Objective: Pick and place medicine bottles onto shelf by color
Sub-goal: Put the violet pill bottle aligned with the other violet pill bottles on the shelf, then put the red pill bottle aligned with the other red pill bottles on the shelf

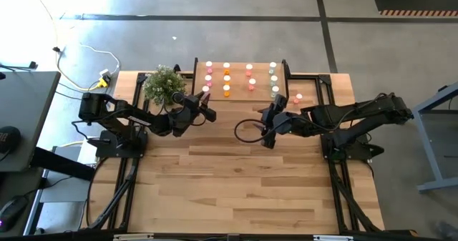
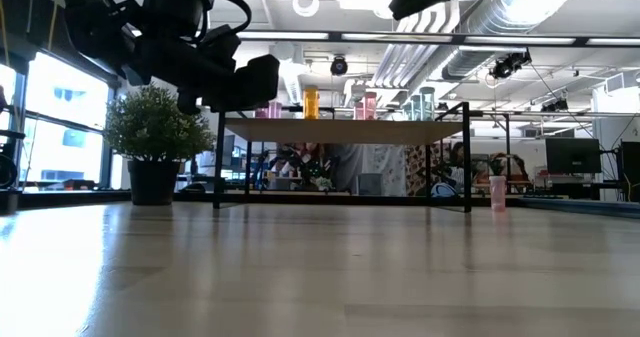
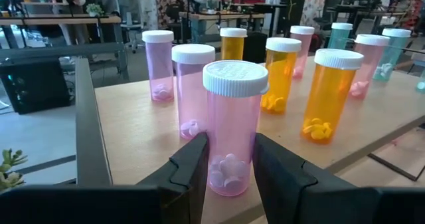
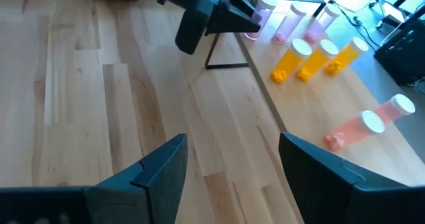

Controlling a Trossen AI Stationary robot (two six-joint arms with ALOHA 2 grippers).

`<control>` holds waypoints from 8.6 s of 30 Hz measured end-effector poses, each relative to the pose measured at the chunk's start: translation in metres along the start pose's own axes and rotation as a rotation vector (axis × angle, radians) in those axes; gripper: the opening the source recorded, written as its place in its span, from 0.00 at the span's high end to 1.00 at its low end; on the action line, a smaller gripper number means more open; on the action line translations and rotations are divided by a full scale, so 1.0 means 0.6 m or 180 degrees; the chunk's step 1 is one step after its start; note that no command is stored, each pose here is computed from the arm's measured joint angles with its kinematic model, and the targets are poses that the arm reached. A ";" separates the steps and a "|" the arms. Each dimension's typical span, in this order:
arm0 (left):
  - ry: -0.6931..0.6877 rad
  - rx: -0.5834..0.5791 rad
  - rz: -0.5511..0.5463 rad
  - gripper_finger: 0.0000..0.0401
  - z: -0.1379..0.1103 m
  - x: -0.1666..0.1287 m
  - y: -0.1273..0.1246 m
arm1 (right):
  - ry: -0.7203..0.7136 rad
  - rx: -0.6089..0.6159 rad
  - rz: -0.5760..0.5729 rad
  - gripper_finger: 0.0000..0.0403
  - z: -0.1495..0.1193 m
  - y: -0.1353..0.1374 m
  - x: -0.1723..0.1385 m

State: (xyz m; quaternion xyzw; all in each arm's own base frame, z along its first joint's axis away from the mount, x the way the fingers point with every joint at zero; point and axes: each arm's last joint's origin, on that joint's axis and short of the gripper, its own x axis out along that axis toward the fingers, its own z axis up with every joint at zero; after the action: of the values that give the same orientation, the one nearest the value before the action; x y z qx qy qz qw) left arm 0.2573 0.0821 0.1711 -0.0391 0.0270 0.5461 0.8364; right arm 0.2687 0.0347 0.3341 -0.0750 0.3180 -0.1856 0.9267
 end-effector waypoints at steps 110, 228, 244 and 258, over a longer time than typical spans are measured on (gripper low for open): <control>-0.0576 0.0820 -0.1154 0.42 0.142 -0.191 -0.059 | 0.0758 0.0429 -0.0426 0.43 -0.046 -0.012 -0.007; 0.0037 0.0964 -0.2771 0.42 0.107 -0.340 -0.040 | 0.1343 0.2303 -0.1568 0.43 -0.240 -0.317 -0.070; 0.0050 0.0972 -0.2823 0.42 0.106 -0.340 -0.041 | 0.1245 0.2855 -0.1659 0.43 -0.295 -0.302 -0.027; 0.0051 0.0980 -0.2832 0.42 0.106 -0.341 -0.041 | 0.0947 0.3815 -0.1866 0.43 -0.330 -0.293 0.001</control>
State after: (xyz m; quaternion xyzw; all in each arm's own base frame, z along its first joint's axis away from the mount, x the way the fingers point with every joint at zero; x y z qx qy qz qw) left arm 0.1976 -0.1079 0.2530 0.0735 0.0948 0.1239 0.9850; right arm 0.0949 -0.1313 0.2234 0.3943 0.2509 -0.5813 0.6661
